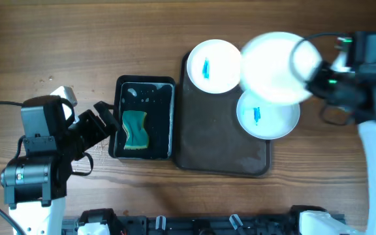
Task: Clean dirty plates on tray and stack at the side
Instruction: 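Carry the plate with the right gripper to the table's right side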
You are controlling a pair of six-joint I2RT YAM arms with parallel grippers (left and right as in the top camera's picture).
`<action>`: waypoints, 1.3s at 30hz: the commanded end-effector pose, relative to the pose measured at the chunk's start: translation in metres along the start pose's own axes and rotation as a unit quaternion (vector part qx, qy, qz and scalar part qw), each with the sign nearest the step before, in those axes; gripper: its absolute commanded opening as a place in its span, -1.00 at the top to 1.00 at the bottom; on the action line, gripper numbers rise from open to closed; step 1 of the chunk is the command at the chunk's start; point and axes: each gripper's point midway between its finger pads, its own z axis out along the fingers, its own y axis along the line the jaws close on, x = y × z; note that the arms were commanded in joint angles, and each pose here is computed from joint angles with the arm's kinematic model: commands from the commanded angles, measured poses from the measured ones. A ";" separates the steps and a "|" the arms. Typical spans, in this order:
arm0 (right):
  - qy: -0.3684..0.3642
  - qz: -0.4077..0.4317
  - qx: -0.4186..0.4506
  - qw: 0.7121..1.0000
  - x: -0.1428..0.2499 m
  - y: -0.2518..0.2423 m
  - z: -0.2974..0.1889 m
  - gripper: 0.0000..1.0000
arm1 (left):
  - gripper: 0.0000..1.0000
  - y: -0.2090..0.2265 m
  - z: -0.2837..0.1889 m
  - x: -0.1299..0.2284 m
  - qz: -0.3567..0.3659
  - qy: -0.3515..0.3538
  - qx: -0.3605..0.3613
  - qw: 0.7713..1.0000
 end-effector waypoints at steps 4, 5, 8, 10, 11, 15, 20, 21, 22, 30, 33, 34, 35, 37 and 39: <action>0.036 0.185 0.094 0.978 -0.007 -0.143 0.047 0.91 | -1.00 -0.004 -0.004 -0.004 0.007 -0.005 0.008 1.000; 0.041 0.216 0.108 0.970 -0.004 -0.166 0.055 0.91 | -1.00 -0.004 -0.004 -0.004 0.007 -0.005 0.008 1.000; 0.060 0.273 0.135 0.951 0.009 -0.213 0.077 0.91 | -1.00 -0.004 -0.004 -0.004 0.007 -0.005 0.008 1.000; 0.077 0.293 0.144 0.942 0.020 -0.229 0.089 0.91 | -1.00 -0.004 -0.004 -0.004 0.007 -0.005 0.008 1.000; 0.087 0.301 0.147 0.938 0.025 -0.235 0.096 0.91 | -1.00 -0.004 -0.004 -0.004 0.007 -0.005 0.008 1.000; 0.133 0.304 0.185 0.925 0.056 -0.253 0.120 0.92 | -1.00 -0.004 -0.004 -0.004 0.007 -0.005 0.008 1.000; 0.169 0.283 0.189 0.925 0.093 -0.243 0.145 0.91 | -1.00 -0.004 -0.004 -0.004 0.007 -0.005 0.008 1.000; 0.175 0.276 0.188 0.926 0.099 -0.239 0.149 0.91 | -1.00 -0.004 -0.004 -0.004 0.007 -0.005 0.008 1.000; 0.182 0.265 0.186 0.928 0.107 -0.232 0.155 0.91 | -1.00 -0.004 -0.004 -0.004 0.007 -0.005 0.008 1.000; 0.197 0.156 0.181 0.951 0.122 -0.182 0.176 0.91 | -1.00 -0.004 -0.004 -0.004 0.007 -0.005 0.008 1.000; 0.184 0.153 0.196 0.951 0.117 -0.177 0.172 0.10 | -1.00 -0.004 -0.004 -0.004 0.007 -0.005 0.008 1.000; 0.177 0.155 0.190 0.953 0.113 -0.173 0.169 0.04 | -1.00 -0.004 -0.004 -0.004 0.007 -0.005 0.008 1.000; 0.167 0.153 0.178 0.958 0.105 -0.167 0.165 0.03 | -1.00 -0.004 -0.004 -0.004 0.007 -0.005 0.008 1.000; 0.146 0.139 0.139 0.970 0.090 -0.153 0.155 -0.01 | -1.00 -0.004 -0.004 -0.004 0.007 -0.005 0.008 1.000; 0.124 0.135 0.099 0.978 0.080 -0.137 0.141 -0.02 | -1.00 -0.004 -0.004 -0.004 0.007 -0.005 0.008 1.000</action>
